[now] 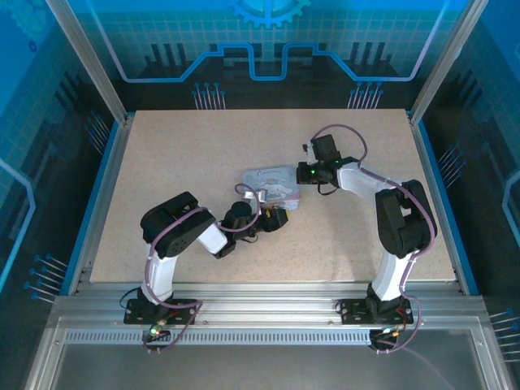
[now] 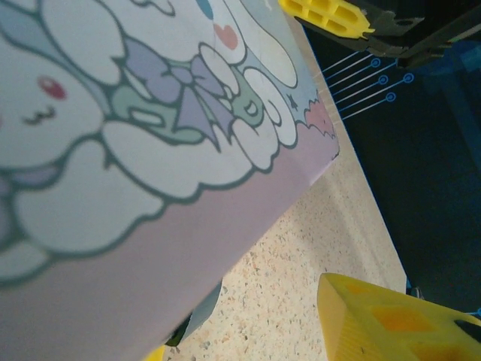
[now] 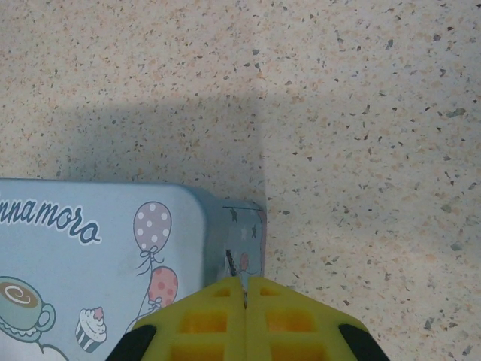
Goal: Unlock a padlock with a key
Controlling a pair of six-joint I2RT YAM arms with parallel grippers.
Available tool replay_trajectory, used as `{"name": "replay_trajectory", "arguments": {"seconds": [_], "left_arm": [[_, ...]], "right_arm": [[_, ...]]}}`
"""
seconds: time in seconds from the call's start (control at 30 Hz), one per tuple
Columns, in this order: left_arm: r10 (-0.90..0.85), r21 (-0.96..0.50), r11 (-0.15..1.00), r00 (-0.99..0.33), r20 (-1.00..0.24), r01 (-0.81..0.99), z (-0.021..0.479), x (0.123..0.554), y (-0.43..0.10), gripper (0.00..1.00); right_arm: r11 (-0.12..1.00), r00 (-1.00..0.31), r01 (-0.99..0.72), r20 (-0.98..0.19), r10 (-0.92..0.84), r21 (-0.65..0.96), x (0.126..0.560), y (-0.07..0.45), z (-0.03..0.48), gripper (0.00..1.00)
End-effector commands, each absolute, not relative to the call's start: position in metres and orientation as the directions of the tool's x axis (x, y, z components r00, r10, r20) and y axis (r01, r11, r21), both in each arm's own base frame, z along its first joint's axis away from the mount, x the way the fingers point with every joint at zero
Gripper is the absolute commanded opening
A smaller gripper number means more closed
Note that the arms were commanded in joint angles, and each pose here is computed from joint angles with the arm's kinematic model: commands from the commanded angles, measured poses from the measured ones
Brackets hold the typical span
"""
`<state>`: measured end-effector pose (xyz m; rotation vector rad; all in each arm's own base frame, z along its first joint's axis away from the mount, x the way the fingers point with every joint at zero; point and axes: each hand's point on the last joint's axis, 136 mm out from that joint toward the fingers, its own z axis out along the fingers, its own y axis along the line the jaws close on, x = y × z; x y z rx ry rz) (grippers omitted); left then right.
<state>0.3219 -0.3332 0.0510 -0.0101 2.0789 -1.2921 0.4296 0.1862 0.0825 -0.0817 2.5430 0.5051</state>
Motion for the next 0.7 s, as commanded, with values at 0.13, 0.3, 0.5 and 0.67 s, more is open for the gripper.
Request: {"name": "replay_trajectory", "arguments": {"seconds": [0.13,0.3,0.5,0.67], "left_arm": [[-0.357,-0.796,0.524,-0.77,-0.529,0.304,0.039,0.318,-0.324,0.49],[-0.368,-0.796,0.53,-0.767,-0.527,0.293,0.037,0.316,-0.315,0.44],[-0.37,-0.8,0.524,-0.768,-0.523,0.292,0.038,0.318,-0.315,0.36],[-0.369,-0.8,0.528,-0.772,-0.518,0.284,0.035,0.319,-0.315,0.29]], "right_arm": [[0.919,-0.86,-0.179,-0.509,0.028,0.352,0.418,0.195,0.085,0.0],[0.919,-0.86,-0.177,-0.509,0.03,0.353,0.418,0.195,0.084,0.0],[0.918,-0.862,-0.174,-0.507,0.032,0.356,0.416,0.195,0.083,0.0],[0.918,-0.862,-0.176,-0.506,0.03,0.355,0.414,0.196,0.082,0.0]]}}
